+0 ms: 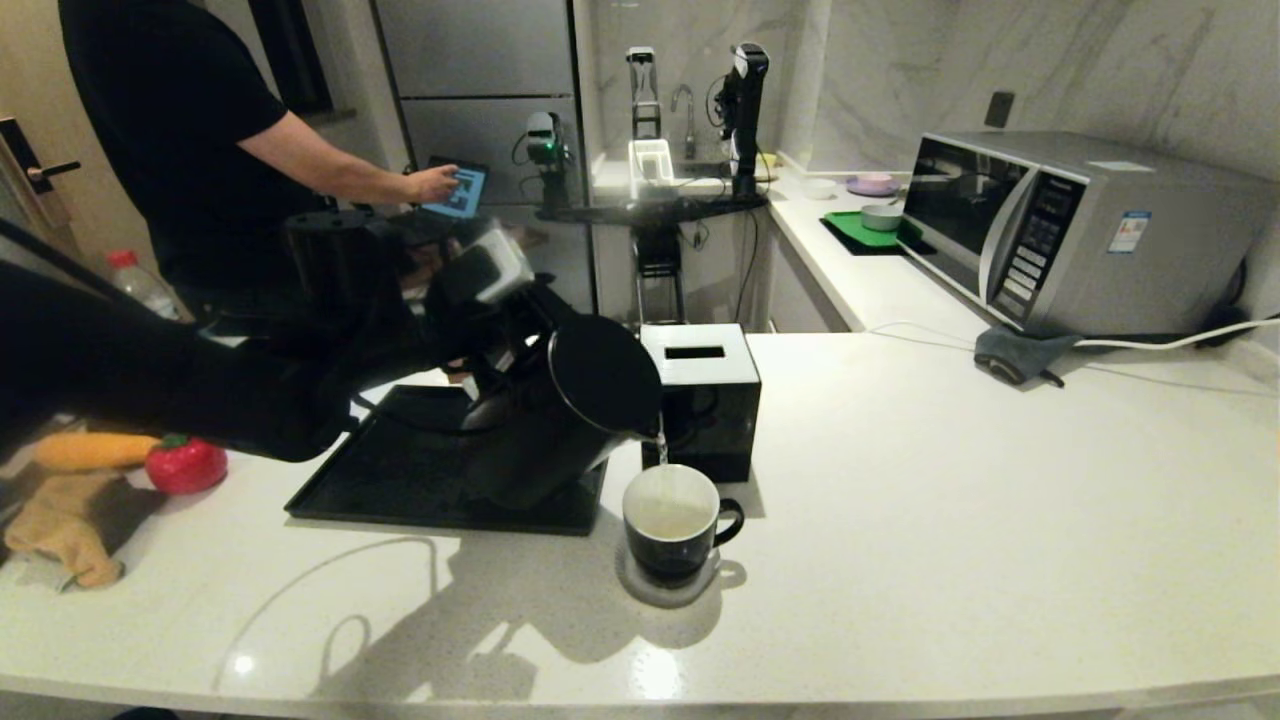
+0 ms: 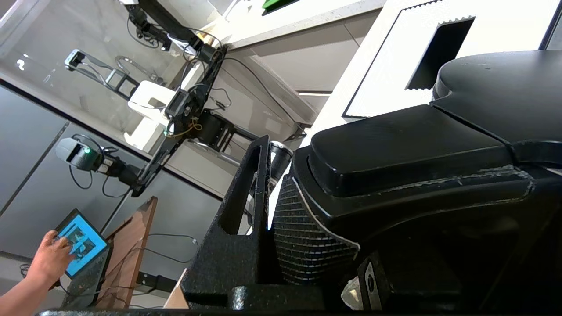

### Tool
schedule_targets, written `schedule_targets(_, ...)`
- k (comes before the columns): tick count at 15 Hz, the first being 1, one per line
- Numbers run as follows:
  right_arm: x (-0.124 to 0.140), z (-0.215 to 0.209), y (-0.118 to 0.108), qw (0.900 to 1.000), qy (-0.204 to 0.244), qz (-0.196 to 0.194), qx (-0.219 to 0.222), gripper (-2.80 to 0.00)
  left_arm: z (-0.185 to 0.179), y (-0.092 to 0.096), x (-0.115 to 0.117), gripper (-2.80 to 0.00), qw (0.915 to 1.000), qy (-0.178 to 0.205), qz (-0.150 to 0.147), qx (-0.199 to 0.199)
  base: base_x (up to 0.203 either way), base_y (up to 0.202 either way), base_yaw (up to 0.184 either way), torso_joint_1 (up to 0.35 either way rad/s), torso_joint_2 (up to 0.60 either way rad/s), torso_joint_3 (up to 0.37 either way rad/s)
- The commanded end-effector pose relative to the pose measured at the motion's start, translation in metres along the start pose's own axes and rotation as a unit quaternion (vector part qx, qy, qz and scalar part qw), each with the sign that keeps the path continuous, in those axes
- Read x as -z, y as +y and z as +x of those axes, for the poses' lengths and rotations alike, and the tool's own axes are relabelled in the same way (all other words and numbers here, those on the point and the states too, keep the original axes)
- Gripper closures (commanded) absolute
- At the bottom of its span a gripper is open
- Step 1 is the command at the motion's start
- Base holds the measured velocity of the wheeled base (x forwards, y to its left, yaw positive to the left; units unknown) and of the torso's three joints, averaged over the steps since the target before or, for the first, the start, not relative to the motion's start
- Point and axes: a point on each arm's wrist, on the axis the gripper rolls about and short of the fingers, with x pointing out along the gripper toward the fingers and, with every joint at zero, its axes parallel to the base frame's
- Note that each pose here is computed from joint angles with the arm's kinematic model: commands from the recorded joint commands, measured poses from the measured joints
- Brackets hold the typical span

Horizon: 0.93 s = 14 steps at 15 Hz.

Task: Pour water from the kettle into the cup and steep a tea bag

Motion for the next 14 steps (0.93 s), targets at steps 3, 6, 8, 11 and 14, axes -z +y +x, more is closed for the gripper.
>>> schedule_targets(3,-0.0002,0.0001,0.0,1.0,0.0,0.0,0.0,0.0,-0.0024,0.0029,-0.0032,0.0,1.0,-0.005,0.005,-0.004,0.0,0.0,0.0,0.0,0.0,0.0)
schedule_targets(6,-0.0002,0.0001,0.0,1.0,0.0,0.0,0.001,0.0,-0.0039,0.0041,-0.0047,0.0,0.9999,-0.006,0.006,-0.006,0.0,0.0,0.0,0.0,0.0,0.0)
schedule_targets(8,0.0,0.0001,0.0,1.0,0.001,0.0,0.0,0.0,-0.0048,0.0046,-0.006,0.0,0.9999,-0.007,0.007,-0.007,0.0,0.0,0.0,0.0,0.0,0.0)
schedule_targets(11,-0.0002,0.0001,0.0,1.0,0.0,0.0,0.0,0.0,-0.0062,0.005,-0.0076,0.0,0.9999,-0.008,0.008,-0.008,0.0,0.0,0.0,0.0,0.0,0.0)
schedule_targets(14,0.0,0.0001,0.0,1.0,0.001,0.0,0.0,0.0,-0.0083,0.0051,-0.0105,0.0,1.0,-0.005,0.007,-0.005,0.0,0.0,0.0,0.0,0.0,0.0)
